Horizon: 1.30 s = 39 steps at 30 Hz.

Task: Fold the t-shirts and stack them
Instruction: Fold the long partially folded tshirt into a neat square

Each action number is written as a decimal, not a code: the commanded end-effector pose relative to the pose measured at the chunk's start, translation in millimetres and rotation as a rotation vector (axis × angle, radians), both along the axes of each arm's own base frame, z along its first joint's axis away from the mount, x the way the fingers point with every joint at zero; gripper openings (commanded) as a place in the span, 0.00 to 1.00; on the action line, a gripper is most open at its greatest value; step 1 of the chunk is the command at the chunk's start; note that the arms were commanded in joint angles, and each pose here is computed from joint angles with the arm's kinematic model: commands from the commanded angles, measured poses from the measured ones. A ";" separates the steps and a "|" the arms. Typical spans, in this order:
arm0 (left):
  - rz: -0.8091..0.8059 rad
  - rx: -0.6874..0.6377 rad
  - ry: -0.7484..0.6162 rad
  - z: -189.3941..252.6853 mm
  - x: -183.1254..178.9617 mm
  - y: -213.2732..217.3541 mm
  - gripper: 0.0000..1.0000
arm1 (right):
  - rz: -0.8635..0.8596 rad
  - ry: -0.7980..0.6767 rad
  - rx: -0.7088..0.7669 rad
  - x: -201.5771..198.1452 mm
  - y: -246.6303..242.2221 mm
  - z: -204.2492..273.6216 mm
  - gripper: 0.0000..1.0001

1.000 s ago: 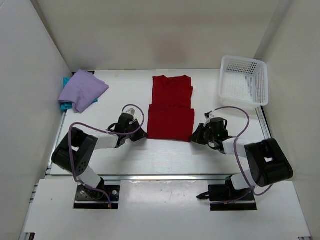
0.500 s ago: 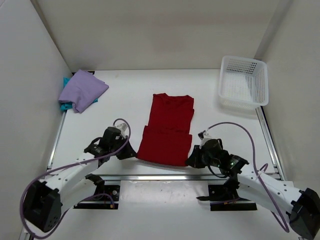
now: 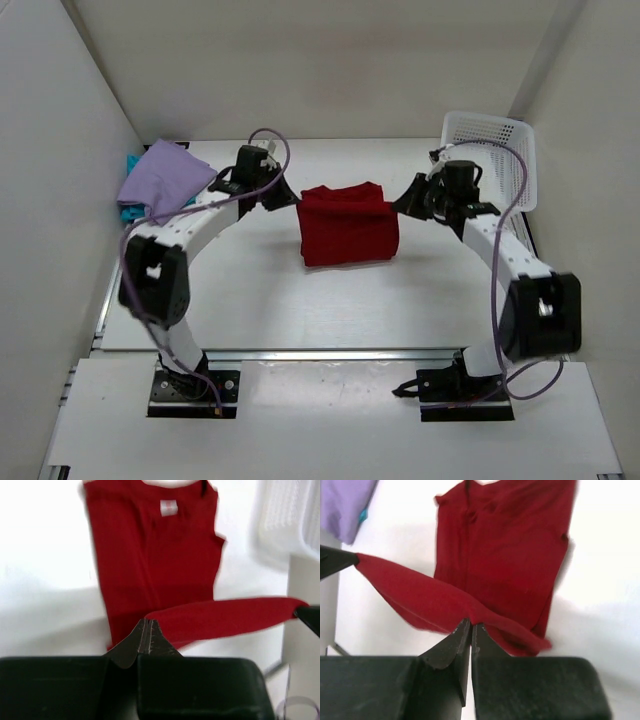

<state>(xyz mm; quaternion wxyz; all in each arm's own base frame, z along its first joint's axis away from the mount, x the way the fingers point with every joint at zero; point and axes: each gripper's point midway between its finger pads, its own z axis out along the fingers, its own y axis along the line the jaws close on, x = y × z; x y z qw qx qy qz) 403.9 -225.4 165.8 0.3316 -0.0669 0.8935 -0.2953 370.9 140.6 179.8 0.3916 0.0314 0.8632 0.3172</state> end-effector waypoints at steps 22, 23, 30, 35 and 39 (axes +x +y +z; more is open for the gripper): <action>0.353 -0.066 -0.218 -13.0 238.2 27.2 0.28 | 0.006 -0.001 -0.016 267.1 9.4 -45.1 0.22; 0.362 -0.089 -0.217 -10.6 244.0 33.6 0.44 | 0.026 -0.026 -0.007 273.7 15.4 -34.7 0.35; 0.259 -0.103 -0.169 -37.4 205.1 23.7 0.60 | 0.066 -0.109 -0.159 251.3 21.7 14.0 0.36; 0.106 -0.182 -0.120 -70.4 162.8 -2.8 0.70 | 0.129 -0.125 -0.272 215.6 36.5 48.1 0.35; 0.018 -0.254 -0.049 -99.1 129.3 -18.4 0.76 | 0.126 -0.154 -0.356 188.9 38.0 81.8 0.39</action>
